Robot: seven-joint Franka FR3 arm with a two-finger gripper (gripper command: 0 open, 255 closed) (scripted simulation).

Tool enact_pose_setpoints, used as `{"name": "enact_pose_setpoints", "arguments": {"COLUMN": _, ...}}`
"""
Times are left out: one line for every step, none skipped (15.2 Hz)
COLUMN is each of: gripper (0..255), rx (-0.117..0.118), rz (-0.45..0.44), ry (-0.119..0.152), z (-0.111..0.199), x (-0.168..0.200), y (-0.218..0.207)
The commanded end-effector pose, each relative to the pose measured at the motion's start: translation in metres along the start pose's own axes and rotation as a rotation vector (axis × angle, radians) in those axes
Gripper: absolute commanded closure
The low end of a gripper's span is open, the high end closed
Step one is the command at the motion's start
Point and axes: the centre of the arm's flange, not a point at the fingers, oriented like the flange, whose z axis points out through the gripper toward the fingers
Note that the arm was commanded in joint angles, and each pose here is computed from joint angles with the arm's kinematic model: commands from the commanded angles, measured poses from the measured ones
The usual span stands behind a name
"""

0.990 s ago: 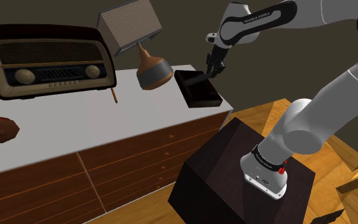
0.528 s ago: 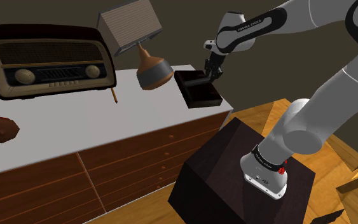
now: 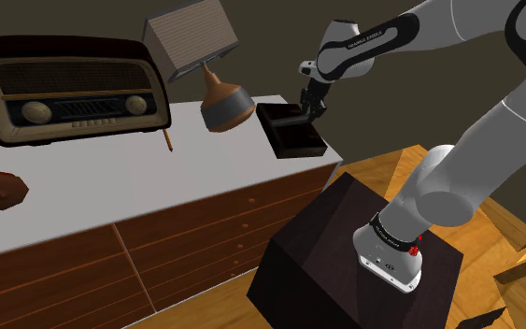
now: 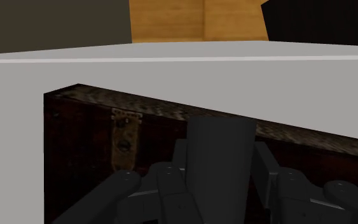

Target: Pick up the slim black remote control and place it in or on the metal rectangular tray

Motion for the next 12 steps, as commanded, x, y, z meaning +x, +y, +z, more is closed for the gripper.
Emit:
{"name": "enact_pose_setpoints", "arguments": {"gripper": 0, "rx": 0.0, "rz": 0.0, "ry": 0.0, "z": 0.0, "x": 0.0, "y": 0.0}}
{"name": "enact_pose_setpoints", "arguments": {"gripper": 0, "rx": 0.0, "rz": 0.0, "ry": 0.0, "z": 0.0, "x": 0.0, "y": 0.0}}
{"name": "enact_pose_setpoints", "arguments": {"gripper": 0, "rx": 0.0, "rz": 0.0, "ry": 0.0, "z": 0.0, "x": 0.0, "y": 0.0}}
{"name": "enact_pose_setpoints", "arguments": {"gripper": 0, "rx": 0.0, "rz": 0.0, "ry": 0.0, "z": 0.0, "x": 0.0, "y": 0.0}}
{"name": "enact_pose_setpoints", "arguments": {"gripper": 0, "rx": 0.0, "rz": 0.0, "ry": 0.0, "z": 0.0, "x": 0.0, "y": 0.0}}
{"name": "enact_pose_setpoints", "arguments": {"gripper": 0, "rx": 0.0, "rz": 0.0, "ry": 0.0, "z": 0.0, "x": 0.0, "y": 0.0}}
{"name": "enact_pose_setpoints", "arguments": {"gripper": 0, "rx": 0.0, "rz": 0.0, "ry": 0.0, "z": -0.013, "x": 0.0, "y": 0.0}}
{"name": "enact_pose_setpoints", "arguments": {"gripper": 0, "rx": 0.0, "rz": 0.0, "ry": 0.0, "z": -0.026, "x": 0.0, "y": 0.0}}
{"name": "enact_pose_setpoints", "arguments": {"gripper": 0, "rx": 0.0, "rz": 0.0, "ry": 0.0, "z": -0.039, "x": 0.0, "y": 0.0}}
{"name": "enact_pose_setpoints", "arguments": {"gripper": 0, "rx": 0.0, "rz": 0.0, "ry": 0.0, "z": -0.05, "x": 0.0, "y": 0.0}}
{"name": "enact_pose_setpoints", "arguments": {"gripper": 0, "rx": 0.0, "rz": 0.0, "ry": 0.0, "z": -0.05, "x": 0.0, "y": 0.0}}
{"name": "enact_pose_setpoints", "arguments": {"gripper": 0, "rx": 0.0, "rz": 0.0, "ry": 0.0, "z": -0.05, "x": 0.0, "y": 0.0}}
